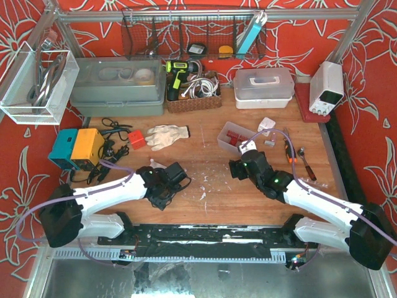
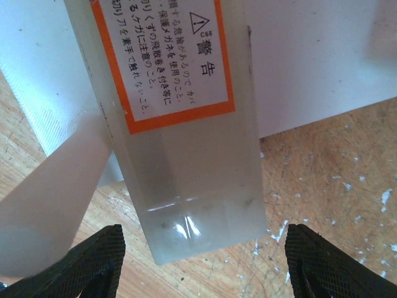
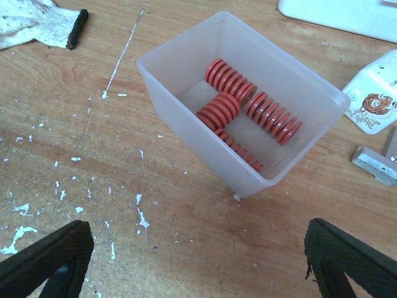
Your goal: Install the large spring
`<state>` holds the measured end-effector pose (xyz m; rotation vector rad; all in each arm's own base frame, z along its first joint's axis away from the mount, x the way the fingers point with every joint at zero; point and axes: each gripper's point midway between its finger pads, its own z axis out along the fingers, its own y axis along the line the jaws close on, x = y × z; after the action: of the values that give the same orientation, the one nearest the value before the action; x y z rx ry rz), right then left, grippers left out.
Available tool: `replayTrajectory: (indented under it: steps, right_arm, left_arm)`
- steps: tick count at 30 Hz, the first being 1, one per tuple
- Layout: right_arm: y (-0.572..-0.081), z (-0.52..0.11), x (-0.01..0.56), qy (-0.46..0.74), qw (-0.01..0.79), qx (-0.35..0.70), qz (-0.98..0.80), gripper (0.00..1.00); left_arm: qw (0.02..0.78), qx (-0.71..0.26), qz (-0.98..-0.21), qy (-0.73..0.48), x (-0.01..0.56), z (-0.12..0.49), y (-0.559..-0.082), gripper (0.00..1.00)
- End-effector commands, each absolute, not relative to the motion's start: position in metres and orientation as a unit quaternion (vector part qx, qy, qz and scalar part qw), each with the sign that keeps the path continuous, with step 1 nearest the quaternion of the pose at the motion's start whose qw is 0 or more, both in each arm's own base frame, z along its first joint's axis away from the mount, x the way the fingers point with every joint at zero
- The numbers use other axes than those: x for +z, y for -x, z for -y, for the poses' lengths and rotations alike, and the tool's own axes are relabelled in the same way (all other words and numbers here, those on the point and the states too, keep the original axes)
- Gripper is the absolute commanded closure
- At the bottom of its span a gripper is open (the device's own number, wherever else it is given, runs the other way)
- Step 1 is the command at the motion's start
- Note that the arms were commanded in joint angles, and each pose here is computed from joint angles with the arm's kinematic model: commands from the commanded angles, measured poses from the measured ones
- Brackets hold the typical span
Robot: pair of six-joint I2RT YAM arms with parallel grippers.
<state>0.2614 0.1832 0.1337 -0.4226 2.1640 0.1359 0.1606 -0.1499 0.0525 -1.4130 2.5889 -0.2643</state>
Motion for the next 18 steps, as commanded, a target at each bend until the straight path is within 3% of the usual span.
replayTrajectory:
  steps: [1,9,18]
  right_arm:
    - [-0.265,-0.182,0.146,0.165,0.464,0.045,-0.869,0.06]
    - [-0.264,-0.182,0.146,0.167,0.465,0.045,-0.869,0.06]
    - [-0.264,-0.178,0.150,0.161,0.471,0.043,-0.866,0.06]
  left_arm:
    - [0.101,-0.059,-0.871,0.477,0.048,0.144,-0.162,0.29]
    - [0.100,-0.045,-0.878,0.465,0.037,0.151,-0.168,0.29]
    - [0.112,-0.029,-0.875,0.470,0.034,0.147,-0.171,0.37]
